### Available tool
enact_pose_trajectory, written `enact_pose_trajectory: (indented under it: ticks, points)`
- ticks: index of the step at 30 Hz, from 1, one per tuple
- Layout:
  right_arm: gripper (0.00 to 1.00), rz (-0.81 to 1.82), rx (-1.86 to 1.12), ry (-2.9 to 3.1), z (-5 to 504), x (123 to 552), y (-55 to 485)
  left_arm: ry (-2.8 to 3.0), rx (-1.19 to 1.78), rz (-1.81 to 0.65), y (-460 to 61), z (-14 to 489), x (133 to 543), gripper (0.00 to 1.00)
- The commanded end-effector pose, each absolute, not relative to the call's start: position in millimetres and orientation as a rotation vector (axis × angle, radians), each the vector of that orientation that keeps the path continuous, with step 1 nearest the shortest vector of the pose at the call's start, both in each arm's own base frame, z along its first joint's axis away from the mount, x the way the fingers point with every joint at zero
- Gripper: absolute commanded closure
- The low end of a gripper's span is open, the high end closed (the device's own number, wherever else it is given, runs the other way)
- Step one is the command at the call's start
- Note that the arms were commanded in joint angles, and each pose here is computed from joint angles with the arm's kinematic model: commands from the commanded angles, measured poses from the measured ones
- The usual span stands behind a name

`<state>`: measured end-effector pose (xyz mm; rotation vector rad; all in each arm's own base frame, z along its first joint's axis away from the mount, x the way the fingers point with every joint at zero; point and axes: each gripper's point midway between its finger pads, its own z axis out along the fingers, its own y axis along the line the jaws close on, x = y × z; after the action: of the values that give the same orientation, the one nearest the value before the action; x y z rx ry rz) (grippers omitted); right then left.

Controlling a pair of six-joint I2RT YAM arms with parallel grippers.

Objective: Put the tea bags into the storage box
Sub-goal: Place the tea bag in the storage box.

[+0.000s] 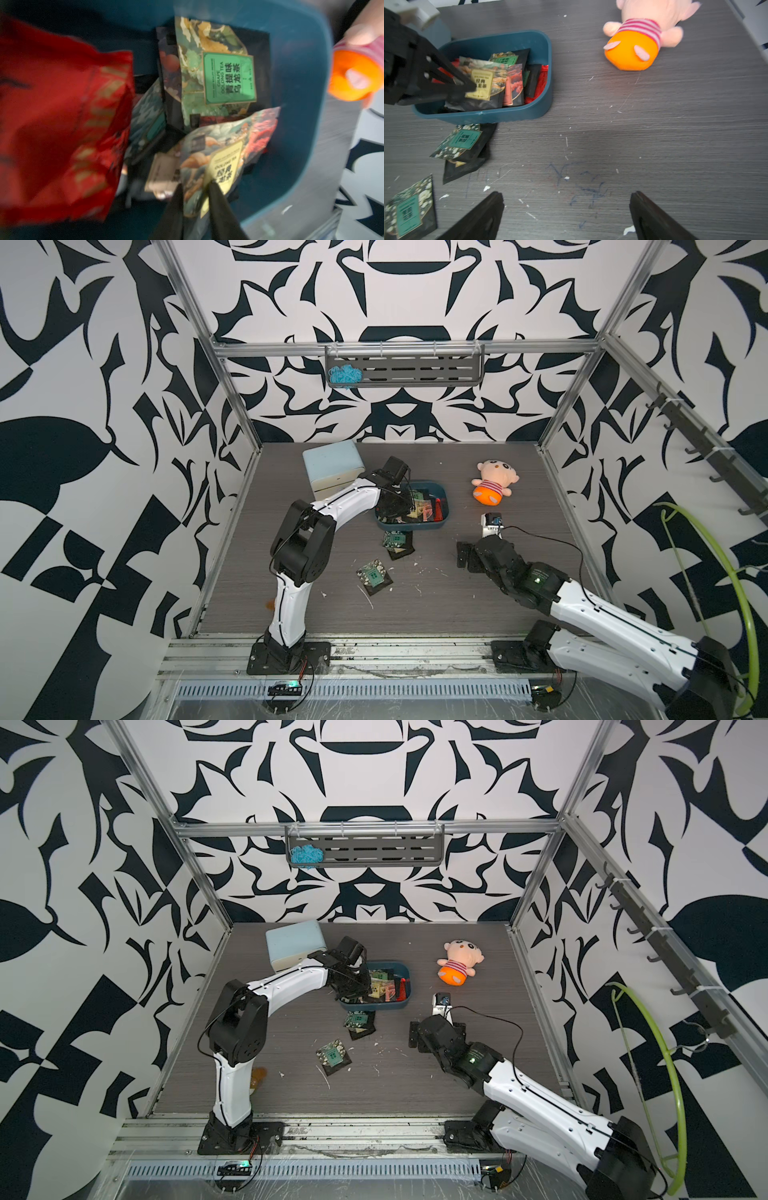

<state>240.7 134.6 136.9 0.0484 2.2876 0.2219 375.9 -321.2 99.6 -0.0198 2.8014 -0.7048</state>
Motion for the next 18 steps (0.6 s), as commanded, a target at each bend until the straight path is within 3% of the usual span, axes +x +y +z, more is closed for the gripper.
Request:
enact_pose_trajectory:
  ticks: [1, 3, 6, 12, 18]
  points:
    - [0.01, 0.365, 0.06, 2.269, 156, 246, 157, 2.671, 0.025, -0.753, -312, 158, 374, 0.61]
    - [0.01, 0.411, 0.048, 2.281, 156, 246, 165, 2.636, 0.038, -0.745, -302, 175, 366, 0.5]
    - [0.01, 0.53, 0.024, 2.289, 159, 245, 185, 2.596, 0.043, -0.716, -283, 194, 350, 0.41]
    - [0.01, 0.718, -0.026, 2.334, 158, 241, 220, 2.563, -0.023, -0.567, -224, 198, 305, 0.37]
    - [0.03, 0.775, -0.154, 2.393, 148, 234, 266, 2.605, -0.135, -0.537, -179, 164, 252, 0.35]
